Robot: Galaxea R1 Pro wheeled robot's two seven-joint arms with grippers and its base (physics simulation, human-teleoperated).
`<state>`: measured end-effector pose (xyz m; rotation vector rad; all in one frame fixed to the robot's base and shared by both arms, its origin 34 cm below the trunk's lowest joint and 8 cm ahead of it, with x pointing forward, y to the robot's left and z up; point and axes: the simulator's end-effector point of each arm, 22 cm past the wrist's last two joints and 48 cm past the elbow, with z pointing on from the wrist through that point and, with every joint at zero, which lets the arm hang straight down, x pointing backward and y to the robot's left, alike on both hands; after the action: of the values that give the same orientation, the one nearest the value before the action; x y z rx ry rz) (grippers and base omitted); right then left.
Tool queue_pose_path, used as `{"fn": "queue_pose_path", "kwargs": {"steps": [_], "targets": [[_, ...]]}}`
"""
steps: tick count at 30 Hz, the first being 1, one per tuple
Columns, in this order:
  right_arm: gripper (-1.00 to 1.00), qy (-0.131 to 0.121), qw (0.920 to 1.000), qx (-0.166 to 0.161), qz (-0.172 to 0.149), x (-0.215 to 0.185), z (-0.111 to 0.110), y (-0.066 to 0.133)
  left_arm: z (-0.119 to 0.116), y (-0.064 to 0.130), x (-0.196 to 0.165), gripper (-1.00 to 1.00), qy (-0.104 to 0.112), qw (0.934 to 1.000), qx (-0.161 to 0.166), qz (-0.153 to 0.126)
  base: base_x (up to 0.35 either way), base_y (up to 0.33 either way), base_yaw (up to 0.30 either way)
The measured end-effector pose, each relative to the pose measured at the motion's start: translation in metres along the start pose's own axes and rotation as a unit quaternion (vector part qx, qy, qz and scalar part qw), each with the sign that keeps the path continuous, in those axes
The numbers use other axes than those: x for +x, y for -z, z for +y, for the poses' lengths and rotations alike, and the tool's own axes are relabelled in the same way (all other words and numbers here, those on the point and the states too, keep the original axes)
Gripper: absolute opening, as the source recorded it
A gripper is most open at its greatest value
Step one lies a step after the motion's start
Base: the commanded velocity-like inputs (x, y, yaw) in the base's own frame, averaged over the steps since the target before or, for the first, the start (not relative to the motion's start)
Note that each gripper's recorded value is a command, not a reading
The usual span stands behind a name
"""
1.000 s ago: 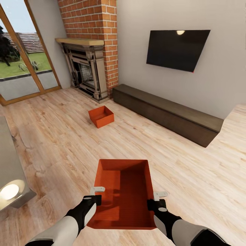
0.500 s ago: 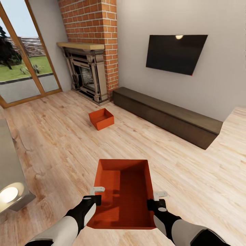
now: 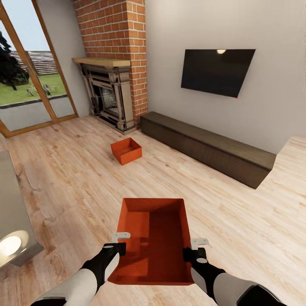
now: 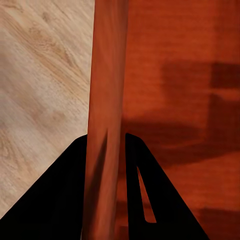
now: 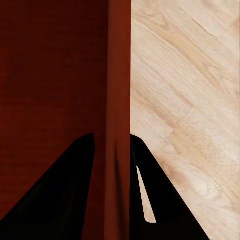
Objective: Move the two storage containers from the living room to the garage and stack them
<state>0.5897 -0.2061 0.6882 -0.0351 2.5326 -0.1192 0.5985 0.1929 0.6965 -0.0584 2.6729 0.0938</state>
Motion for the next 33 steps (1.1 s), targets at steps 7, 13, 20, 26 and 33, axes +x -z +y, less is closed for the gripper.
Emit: {"fn": "queue_pose_path", "kwargs": {"steps": [7,13,20,26,33], "targets": [[-1.0,0.0,1.0,0.0,-0.005,-0.006,0.0,0.002,0.0,0.003,-0.005,-1.0,0.0,1.0,0.0,-0.005,0.0,0.0,0.0],[-1.0,-0.001,0.9999,0.001,-0.01,-0.011,-0.001,0.005,0.0,0.006,-0.01,-1.0,0.001,0.9999,0.0,-0.01,0.0,0.0,0.0],[-1.0,-0.001,0.9999,0.001,-0.016,-0.017,-0.001,0.007,0.001,0.009,-0.015,-1.0,0.001,0.9999,0.001,-0.016,0.0,0.0,0.0],[-1.0,-0.001,0.9998,0.002,-0.02,-0.021,-0.001,0.009,0.001,0.012,-0.02,-1.0,0.001,0.9998,0.001,-0.02,0.0,0.0,0.0],[-1.0,-0.002,0.9997,0.002,-0.026,-0.027,-0.002,0.012,0.001,0.016,-0.025,-1.0,0.002,0.9997,0.001,-0.026,0.0,0.0,0.0]]}}
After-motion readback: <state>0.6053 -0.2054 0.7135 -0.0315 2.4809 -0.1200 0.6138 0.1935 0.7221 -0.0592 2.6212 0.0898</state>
